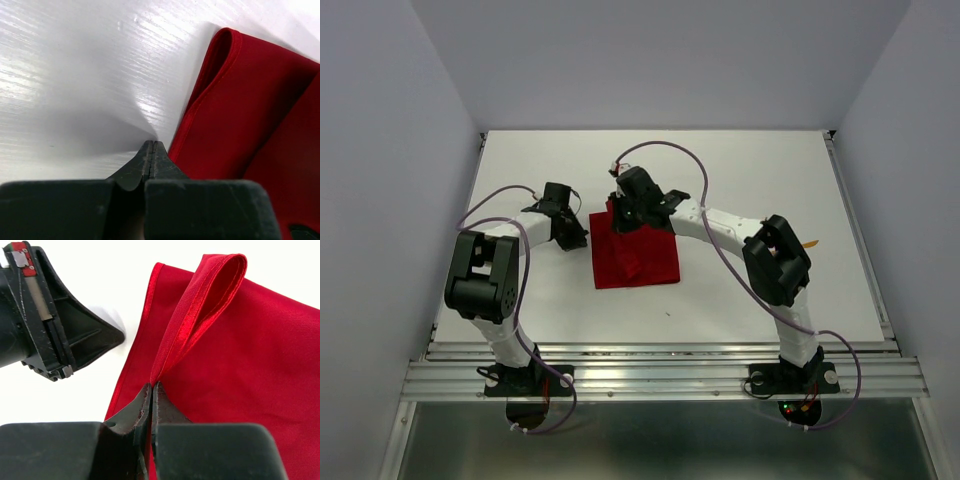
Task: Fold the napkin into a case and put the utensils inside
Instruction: Fold the rectangle-folded napkin at the center of the board.
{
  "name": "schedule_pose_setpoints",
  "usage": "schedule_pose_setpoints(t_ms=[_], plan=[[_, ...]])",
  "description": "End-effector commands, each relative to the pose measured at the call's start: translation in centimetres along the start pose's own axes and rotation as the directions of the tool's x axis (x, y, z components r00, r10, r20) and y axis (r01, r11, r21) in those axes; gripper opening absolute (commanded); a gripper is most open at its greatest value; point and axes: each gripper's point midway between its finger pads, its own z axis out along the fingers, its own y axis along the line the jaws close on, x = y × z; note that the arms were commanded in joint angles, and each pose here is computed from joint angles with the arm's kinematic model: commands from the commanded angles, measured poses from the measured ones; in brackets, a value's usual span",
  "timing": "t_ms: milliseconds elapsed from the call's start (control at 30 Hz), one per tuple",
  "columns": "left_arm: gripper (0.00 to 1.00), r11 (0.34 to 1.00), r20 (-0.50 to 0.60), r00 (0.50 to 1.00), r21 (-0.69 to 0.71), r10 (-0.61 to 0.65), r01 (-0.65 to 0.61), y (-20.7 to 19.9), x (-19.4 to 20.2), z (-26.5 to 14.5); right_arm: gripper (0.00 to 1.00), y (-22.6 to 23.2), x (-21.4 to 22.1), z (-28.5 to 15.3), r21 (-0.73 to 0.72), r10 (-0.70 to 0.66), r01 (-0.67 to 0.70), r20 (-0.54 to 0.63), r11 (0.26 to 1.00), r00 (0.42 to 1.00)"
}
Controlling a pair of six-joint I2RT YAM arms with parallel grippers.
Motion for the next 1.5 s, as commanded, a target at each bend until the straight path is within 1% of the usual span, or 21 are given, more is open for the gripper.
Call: schedule_pose_setpoints(t_ms=[0, 367, 600, 1100, 1467], plan=[[0.00, 0.999, -0.076, 0.997, -0.043, 0.024, -0.027, 1.5, 2.6, 0.9, 0.01, 1.7, -2.5, -0.3, -0.049, 0.001, 0.002, 0.061, 0.999, 0.998], [0.00, 1.000, -0.097, 0.995, -0.003, 0.028, -0.028, 0.7, 3.3, 1.1, 0.01, 2.2, -2.8, 0.8, -0.069, 0.005, -0.002, 0.048, 0.998, 0.999], [0.00, 1.000, -0.102, 0.994, -0.002, 0.026, -0.026, 0.6, 3.4, 1.3, 0.01, 2.3, -1.4, 1.9, -0.089, 0.013, -0.013, 0.003, 0.996, 1.000], [0.00, 1.000, -0.108, 0.994, -0.004, 0.025, -0.026, 0.7, 3.5, 1.6, 0.01, 4.6, -1.1, 2.9, -0.144, -0.006, 0.004, -0.014, 0.990, 1.000], [0.00, 1.000, -0.106, 0.994, -0.006, 0.025, -0.026, 0.7, 3.5, 1.5, 0.01, 4.5, -0.7, 3.9, -0.146, -0.011, 0.006, -0.031, 0.989, 0.999]])
